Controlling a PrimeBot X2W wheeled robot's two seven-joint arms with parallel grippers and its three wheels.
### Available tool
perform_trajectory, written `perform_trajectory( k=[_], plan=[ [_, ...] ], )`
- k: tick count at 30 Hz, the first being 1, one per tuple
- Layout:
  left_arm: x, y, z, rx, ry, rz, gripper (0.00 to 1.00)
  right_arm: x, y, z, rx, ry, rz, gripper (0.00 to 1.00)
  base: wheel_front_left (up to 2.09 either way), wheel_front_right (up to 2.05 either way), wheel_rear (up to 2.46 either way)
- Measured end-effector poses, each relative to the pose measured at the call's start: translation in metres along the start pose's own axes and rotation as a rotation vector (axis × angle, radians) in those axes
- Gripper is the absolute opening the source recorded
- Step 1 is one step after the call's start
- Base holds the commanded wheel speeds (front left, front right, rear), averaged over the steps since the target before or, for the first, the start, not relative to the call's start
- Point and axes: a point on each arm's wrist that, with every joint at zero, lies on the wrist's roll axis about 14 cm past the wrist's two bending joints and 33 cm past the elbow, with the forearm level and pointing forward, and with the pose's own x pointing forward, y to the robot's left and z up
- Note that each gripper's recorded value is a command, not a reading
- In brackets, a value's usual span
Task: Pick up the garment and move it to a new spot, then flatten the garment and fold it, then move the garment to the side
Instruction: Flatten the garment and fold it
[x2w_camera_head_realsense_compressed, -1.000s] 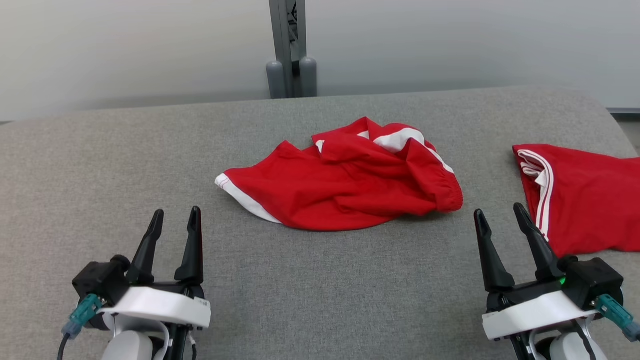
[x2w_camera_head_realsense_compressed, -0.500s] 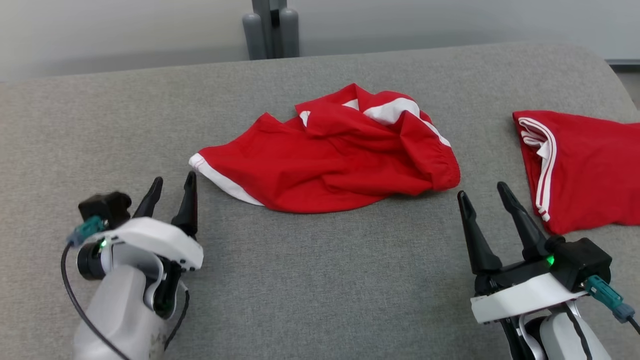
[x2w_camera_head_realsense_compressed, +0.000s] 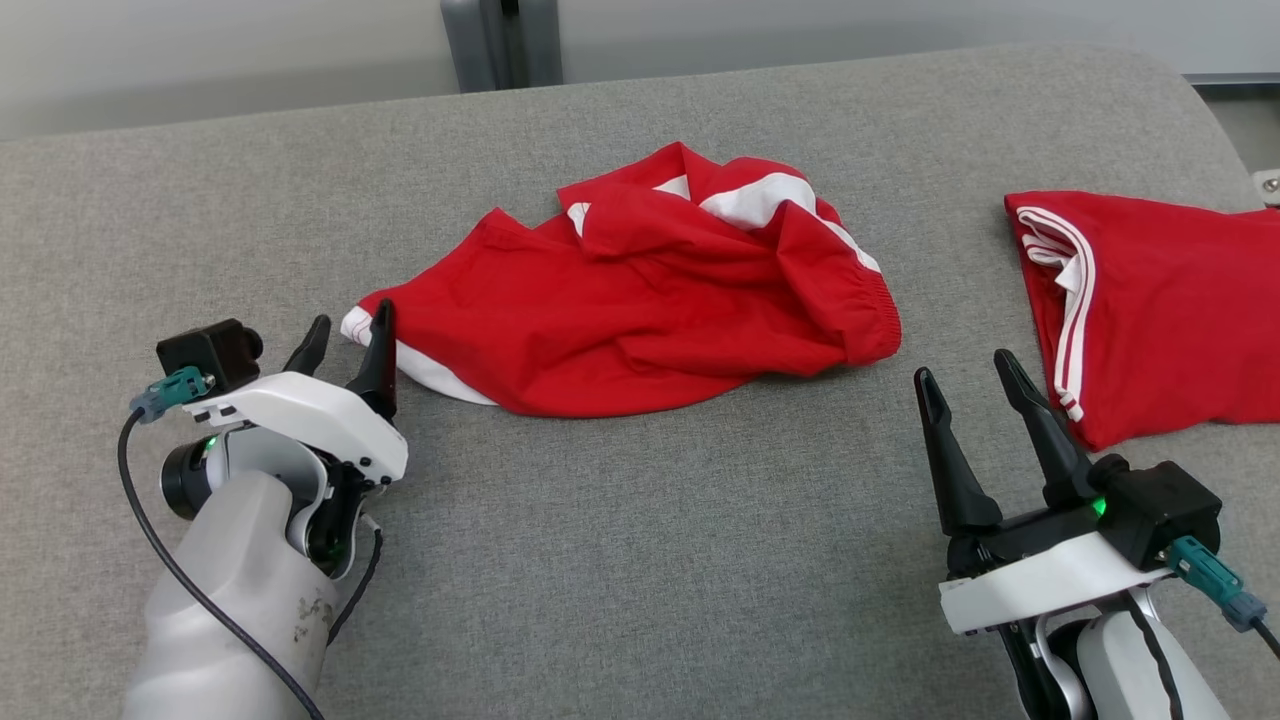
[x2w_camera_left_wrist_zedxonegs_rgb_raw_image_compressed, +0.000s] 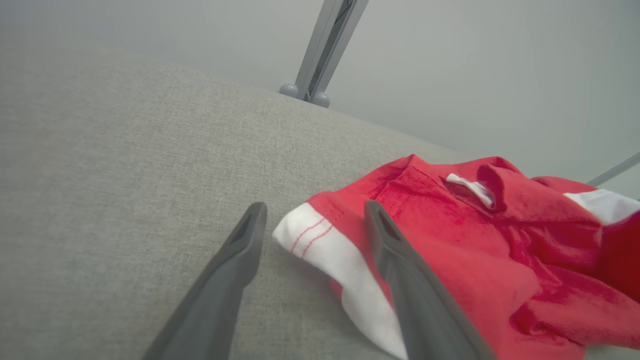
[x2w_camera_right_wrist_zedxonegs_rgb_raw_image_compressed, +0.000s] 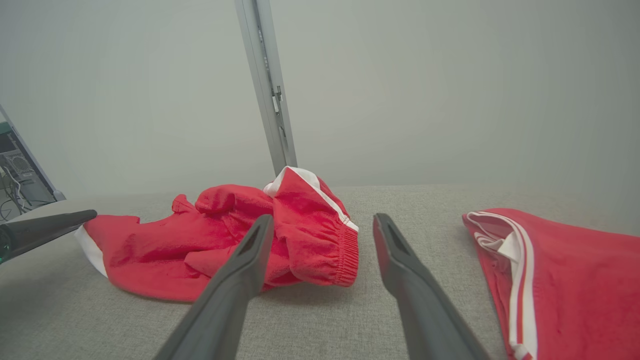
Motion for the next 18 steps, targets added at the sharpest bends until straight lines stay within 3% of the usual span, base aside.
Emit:
perform_trajectory(
  k=[9,18],
  plan=[
    [0.001,0.014,-0.013,-0.035,0.056,0.068,1.0,0.001,0.003,-0.001,0.001,0.003,0.009,1.0,0.0,0.0,0.0],
    [0.006,-0.007,-0.023,-0.127,0.118,0.028,1.0,0.0,0.002,-0.001,-0.002,0.005,0.006,1.0,0.0,0.0,0.0]
  ],
)
